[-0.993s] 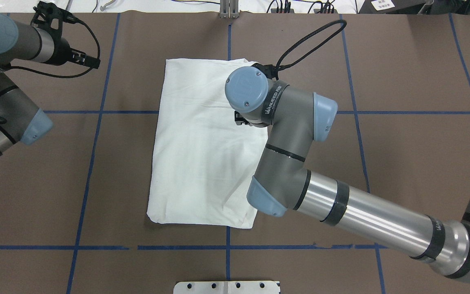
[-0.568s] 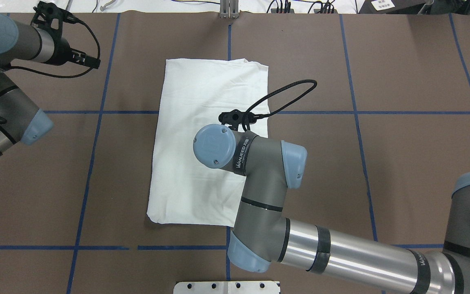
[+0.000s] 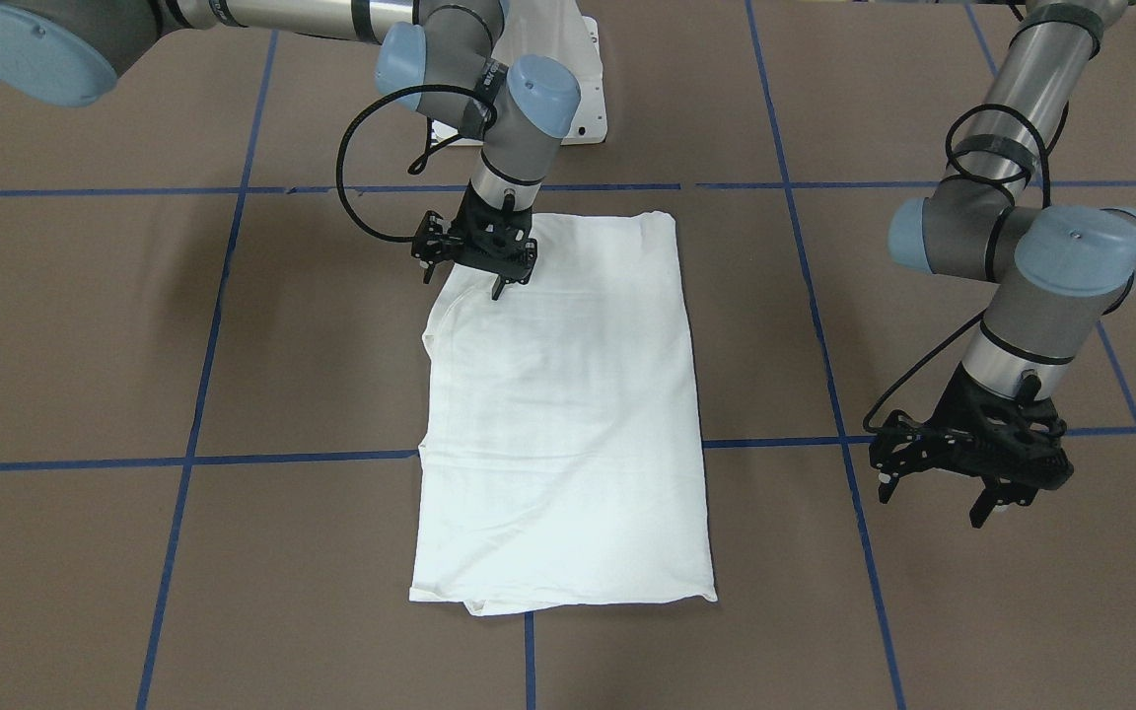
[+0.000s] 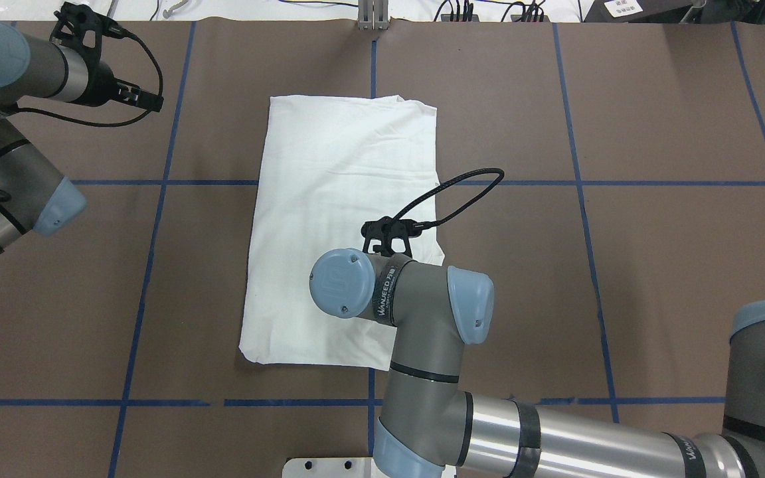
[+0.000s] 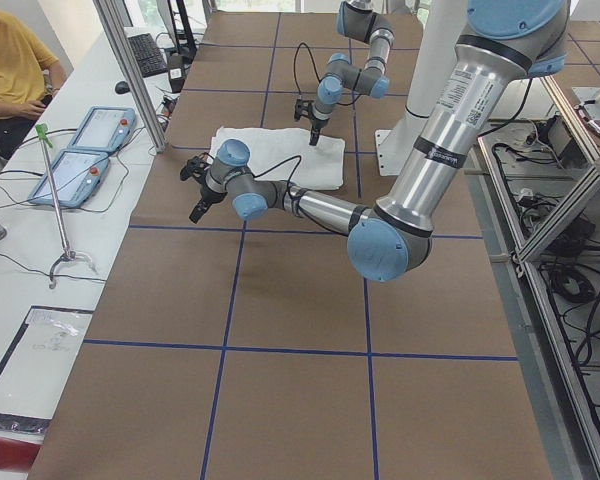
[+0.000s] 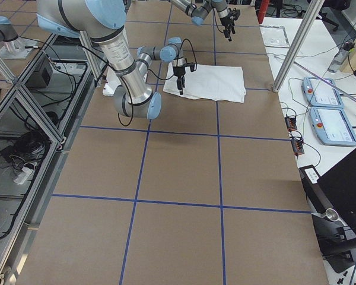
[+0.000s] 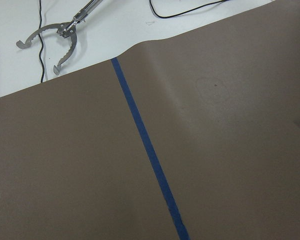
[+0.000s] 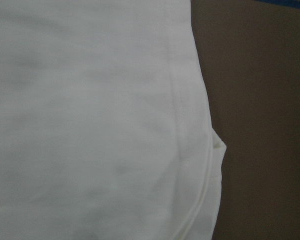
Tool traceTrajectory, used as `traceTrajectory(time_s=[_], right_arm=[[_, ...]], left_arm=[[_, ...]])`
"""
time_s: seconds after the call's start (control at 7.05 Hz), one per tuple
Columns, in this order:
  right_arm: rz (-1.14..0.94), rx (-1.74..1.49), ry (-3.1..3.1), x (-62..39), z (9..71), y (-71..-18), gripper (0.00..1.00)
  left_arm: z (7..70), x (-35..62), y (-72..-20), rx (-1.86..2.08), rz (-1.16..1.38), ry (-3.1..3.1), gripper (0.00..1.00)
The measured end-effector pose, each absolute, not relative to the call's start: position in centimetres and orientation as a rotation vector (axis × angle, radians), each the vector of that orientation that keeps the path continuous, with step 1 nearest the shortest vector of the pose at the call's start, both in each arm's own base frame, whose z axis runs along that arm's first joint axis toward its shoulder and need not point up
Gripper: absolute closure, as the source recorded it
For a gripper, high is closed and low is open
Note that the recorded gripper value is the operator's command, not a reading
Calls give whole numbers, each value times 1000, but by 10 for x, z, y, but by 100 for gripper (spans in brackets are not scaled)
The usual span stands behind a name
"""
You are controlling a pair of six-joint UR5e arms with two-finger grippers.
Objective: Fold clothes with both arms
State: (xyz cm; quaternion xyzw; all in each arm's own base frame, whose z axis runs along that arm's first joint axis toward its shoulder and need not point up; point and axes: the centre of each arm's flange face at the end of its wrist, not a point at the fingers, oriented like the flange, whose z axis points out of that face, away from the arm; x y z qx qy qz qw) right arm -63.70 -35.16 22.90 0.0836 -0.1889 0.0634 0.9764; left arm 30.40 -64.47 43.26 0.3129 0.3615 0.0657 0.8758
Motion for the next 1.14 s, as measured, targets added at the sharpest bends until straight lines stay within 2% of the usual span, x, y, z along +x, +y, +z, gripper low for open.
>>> traceTrajectory(time_s=[0.57, 0.85, 1.14], right_arm=[[43, 181, -316, -567, 282, -312, 0], [23, 229, -412, -539, 258, -327, 0], [60, 303, -732, -520, 239, -335, 0]], left_arm=[[429, 305, -644, 658, 138, 760, 0], [411, 302, -630, 641, 148, 827, 0], [386, 290, -579, 574, 80, 973, 0]])
